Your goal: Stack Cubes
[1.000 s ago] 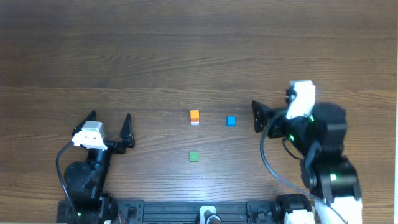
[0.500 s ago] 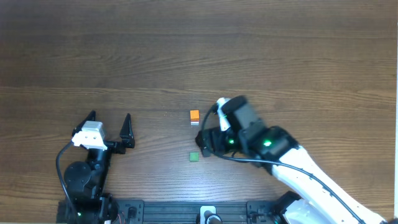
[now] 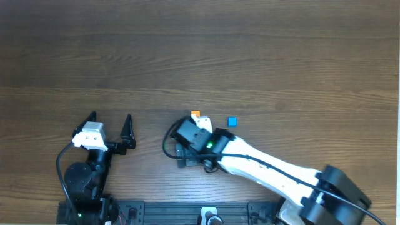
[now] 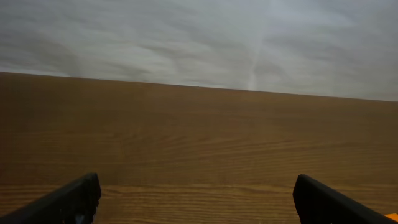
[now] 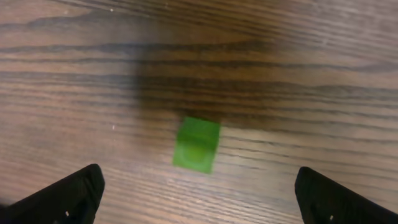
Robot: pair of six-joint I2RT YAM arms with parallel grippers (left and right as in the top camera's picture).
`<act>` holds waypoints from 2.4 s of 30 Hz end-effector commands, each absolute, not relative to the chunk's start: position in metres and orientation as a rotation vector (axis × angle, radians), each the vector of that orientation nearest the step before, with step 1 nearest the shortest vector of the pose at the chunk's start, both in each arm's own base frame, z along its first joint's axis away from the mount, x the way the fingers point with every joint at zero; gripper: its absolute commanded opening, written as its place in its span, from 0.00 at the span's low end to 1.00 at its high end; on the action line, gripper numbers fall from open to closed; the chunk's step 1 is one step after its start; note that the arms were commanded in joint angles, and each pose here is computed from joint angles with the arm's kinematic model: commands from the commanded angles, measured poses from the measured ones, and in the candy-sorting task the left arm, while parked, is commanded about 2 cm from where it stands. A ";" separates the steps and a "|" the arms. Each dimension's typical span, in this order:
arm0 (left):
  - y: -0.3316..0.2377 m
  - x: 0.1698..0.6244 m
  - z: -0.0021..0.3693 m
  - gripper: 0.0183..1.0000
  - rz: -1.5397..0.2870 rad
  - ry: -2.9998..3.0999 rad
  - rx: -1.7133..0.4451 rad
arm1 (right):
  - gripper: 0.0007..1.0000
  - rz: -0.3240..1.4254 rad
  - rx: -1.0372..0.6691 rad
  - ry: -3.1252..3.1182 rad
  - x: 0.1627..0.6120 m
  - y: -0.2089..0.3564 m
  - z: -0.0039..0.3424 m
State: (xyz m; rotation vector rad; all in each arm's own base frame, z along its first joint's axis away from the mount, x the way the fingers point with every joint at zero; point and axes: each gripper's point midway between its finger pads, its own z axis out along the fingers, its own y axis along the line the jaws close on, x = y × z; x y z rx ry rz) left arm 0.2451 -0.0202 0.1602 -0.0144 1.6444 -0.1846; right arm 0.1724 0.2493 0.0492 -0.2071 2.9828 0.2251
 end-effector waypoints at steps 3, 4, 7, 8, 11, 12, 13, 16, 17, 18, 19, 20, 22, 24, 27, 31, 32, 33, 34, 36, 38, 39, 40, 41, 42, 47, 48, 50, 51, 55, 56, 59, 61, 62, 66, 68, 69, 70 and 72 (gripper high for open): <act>-0.018 0.245 0.158 1.00 -0.163 1.642 -0.007 | 0.97 0.103 0.014 2.975 0.187 0.258 0.042; -0.018 0.245 0.158 1.00 -0.163 1.642 -0.007 | 0.97 0.080 0.046 2.981 0.187 0.255 0.039; -0.018 0.245 0.158 1.00 -0.163 1.642 -0.007 | 0.97 0.050 0.079 2.992 0.186 0.253 0.033; -0.018 0.245 0.158 1.00 -0.163 1.642 -0.007 | 0.97 0.043 0.083 2.994 0.186 0.253 0.032; -0.018 0.245 0.158 1.00 -0.163 1.642 -0.007 | 0.97 0.044 0.085 3.001 0.183 0.254 0.030; -0.018 0.245 0.158 1.00 -0.163 1.642 -0.007 | 0.97 0.045 0.079 3.000 0.182 0.255 0.030; -0.018 0.245 0.158 1.00 -0.163 1.642 -0.007 | 0.97 0.045 0.075 2.999 0.182 0.255 0.031; -0.018 0.245 0.158 1.00 -0.163 1.642 -0.007 | 0.97 0.044 0.058 2.999 0.180 0.256 0.030; -0.018 0.245 0.158 1.00 -0.163 1.642 -0.007 | 0.96 0.044 0.039 2.999 0.180 0.257 0.030; -0.018 0.245 0.158 1.00 -0.163 1.642 -0.007 | 0.97 0.041 0.026 2.998 0.179 0.257 0.031; -0.018 0.245 0.158 1.00 -0.163 1.642 -0.008 | 0.97 0.038 0.017 2.996 0.178 0.257 0.031; -0.018 0.245 0.158 1.00 -0.163 1.642 -0.007 | 0.97 0.036 0.008 2.994 0.178 0.258 0.031; -0.018 0.245 0.158 1.00 -0.163 1.642 -0.007 | 0.97 0.036 -0.012 2.994 0.176 0.259 0.031; -0.018 0.245 0.158 1.00 -0.163 1.642 -0.007 | 0.98 0.037 -0.024 2.994 0.174 0.260 0.031; -0.018 0.245 0.158 1.00 -0.163 1.642 -0.007 | 0.98 0.038 -0.044 2.994 0.171 0.262 0.031; -0.018 0.245 0.158 1.00 -0.163 1.642 -0.007 | 0.97 0.038 -0.062 2.995 0.168 0.264 0.030; -0.018 0.245 0.158 1.00 -0.163 1.642 -0.007 | 0.97 0.037 -0.063 2.995 0.167 0.264 0.030; -0.018 0.245 0.158 1.00 -0.163 1.642 -0.007 | 0.97 0.034 -0.063 2.997 0.167 0.263 0.029; -0.018 0.245 0.158 1.00 -0.163 1.642 -0.007 | 0.97 0.031 -0.063 2.997 0.167 0.263 0.029; -0.018 0.245 0.158 1.00 -0.163 1.642 -0.007 | 0.97 0.016 -0.064 3.002 0.166 0.262 0.026; -0.018 0.245 0.158 1.00 -0.163 1.642 -0.007 | 0.96 0.007 -0.064 3.006 0.166 0.261 0.023; -0.018 0.245 0.158 1.00 -0.163 1.642 -0.008 | 0.97 0.002 -0.065 3.008 0.166 0.261 0.022; -0.018 0.245 0.158 1.00 -0.163 1.642 -0.007 | 0.96 -0.003 -0.065 3.010 0.166 0.260 0.021; -0.018 0.245 0.158 1.00 -0.163 1.642 -0.007 | 0.96 -0.008 -0.065 3.012 0.166 0.260 0.019; -0.018 0.245 0.158 1.00 -0.163 1.642 -0.007 | 0.97 -0.016 -0.066 3.015 0.165 0.260 0.017; -0.018 0.245 0.158 1.00 -0.163 1.642 -0.007 | 0.97 -0.019 -0.064 3.009 0.167 0.260 0.012; -0.018 0.245 0.158 1.00 -0.163 1.642 -0.007 | 0.97 -0.023 -0.063 3.007 0.168 0.259 0.012; -0.018 0.245 0.158 1.00 -0.163 1.642 -0.007 | 0.97 -0.032 -0.060 3.004 0.169 0.258 0.011; -0.018 0.245 0.158 1.00 -0.163 1.642 -0.007 | 0.97 -0.035 -0.057 3.005 0.169 0.257 0.010; -0.018 0.245 0.158 1.00 -0.163 1.642 -0.007 | 0.97 -0.050 -0.044 3.012 0.169 0.251 0.006; -0.018 0.245 0.158 1.00 -0.163 1.642 -0.007 | 0.97 -0.055 -0.041 3.014 0.168 0.250 0.005; -0.018 0.245 0.158 1.00 -0.163 1.642 -0.007 | 0.96 -0.054 -0.035 3.013 0.169 0.250 0.005; -0.018 0.245 0.158 1.00 -0.163 1.642 -0.007 | 0.95 -0.047 -0.032 3.010 0.170 0.250 0.005; -0.018 0.245 0.158 1.00 -0.163 1.642 -0.008 | 0.94 -0.044 -0.031 3.009 0.170 0.251 0.005; -0.018 0.245 0.158 1.00 -0.163 1.642 -0.008 | 0.89 -0.040 -0.030 3.008 0.170 0.251 0.003; -0.018 0.245 0.158 1.00 -0.163 1.642 -0.007 | 0.85 -0.039 -0.029 3.009 0.169 0.249 0.000; -0.018 0.245 0.158 1.00 -0.163 1.642 -0.007 | 0.85 -0.037 -0.029 3.012 0.168 0.249 -0.001; -0.018 0.245 0.158 1.00 -0.163 1.642 -0.007 | 0.85 -0.035 -0.029 3.015 0.168 0.249 -0.002; -0.018 0.245 0.158 1.00 -0.163 1.642 -0.007 | 0.84 -0.036 -0.024 3.015 0.167 0.248 -0.002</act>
